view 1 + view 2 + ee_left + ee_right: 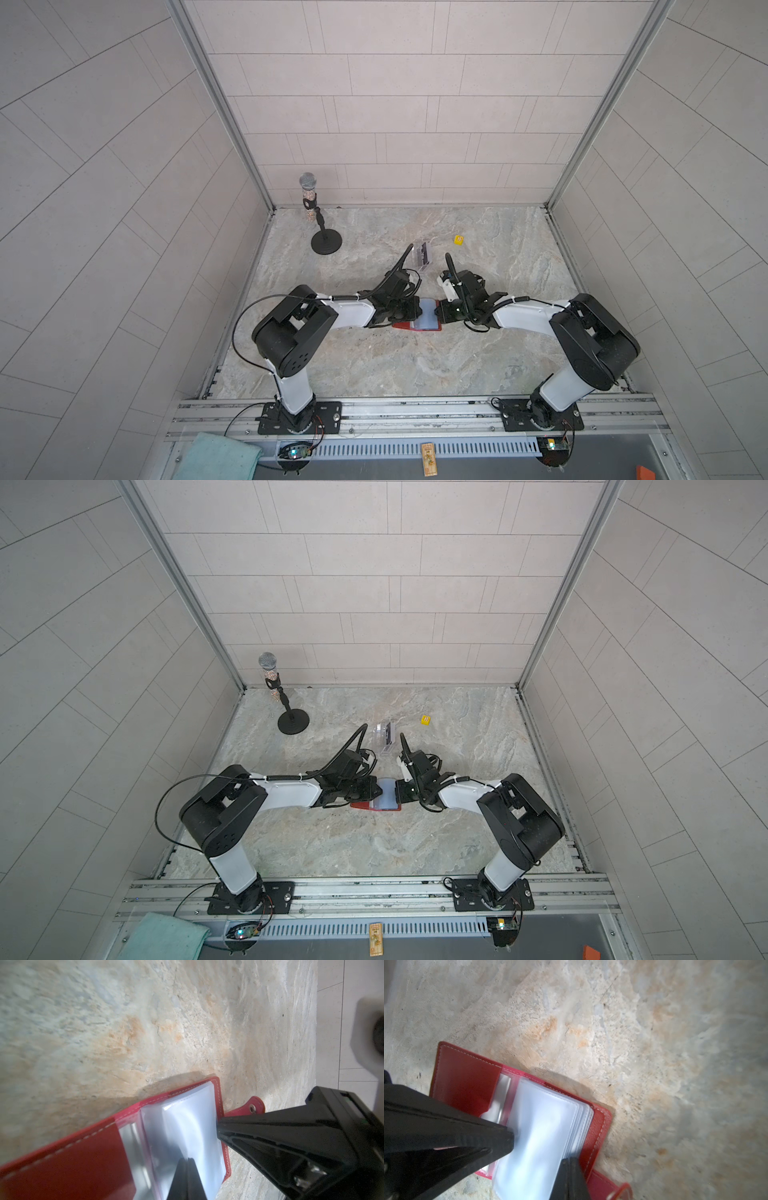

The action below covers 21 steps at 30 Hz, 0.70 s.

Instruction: Put the credit cards into the card holder

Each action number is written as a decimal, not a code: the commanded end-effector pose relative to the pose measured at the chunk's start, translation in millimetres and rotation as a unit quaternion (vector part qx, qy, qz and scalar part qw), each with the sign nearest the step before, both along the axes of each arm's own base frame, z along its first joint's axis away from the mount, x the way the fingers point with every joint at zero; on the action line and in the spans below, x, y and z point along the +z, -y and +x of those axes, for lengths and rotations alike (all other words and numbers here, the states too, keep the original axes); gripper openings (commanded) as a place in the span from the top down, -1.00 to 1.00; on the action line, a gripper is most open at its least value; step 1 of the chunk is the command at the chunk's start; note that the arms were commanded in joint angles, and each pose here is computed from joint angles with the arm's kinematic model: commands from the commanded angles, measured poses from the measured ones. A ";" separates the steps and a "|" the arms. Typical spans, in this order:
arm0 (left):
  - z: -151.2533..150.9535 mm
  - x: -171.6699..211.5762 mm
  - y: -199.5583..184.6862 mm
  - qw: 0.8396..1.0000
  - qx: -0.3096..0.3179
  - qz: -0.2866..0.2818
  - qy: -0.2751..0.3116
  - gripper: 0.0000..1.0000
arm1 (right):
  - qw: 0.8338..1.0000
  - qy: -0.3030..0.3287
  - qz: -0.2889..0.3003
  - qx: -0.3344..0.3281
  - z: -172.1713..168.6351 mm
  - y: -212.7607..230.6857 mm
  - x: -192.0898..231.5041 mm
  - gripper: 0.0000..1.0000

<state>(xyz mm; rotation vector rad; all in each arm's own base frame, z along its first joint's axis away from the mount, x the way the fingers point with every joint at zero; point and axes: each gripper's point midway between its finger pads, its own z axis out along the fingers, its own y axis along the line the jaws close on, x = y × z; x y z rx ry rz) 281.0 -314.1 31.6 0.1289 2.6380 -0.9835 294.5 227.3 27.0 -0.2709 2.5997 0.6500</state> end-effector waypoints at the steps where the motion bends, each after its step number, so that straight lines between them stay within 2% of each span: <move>1: 4.0 14.7 -1.1 1.000 0.012 -0.011 0.023 1.00 | 0.999 -0.023 -0.031 -0.006 -8.1 10.2 -13.4 0.97; 21: 1.9 10.5 2.5 1.000 0.003 -0.017 0.017 1.00 | 0.999 -0.016 0.000 0.028 -10.3 -6.4 4.2 0.86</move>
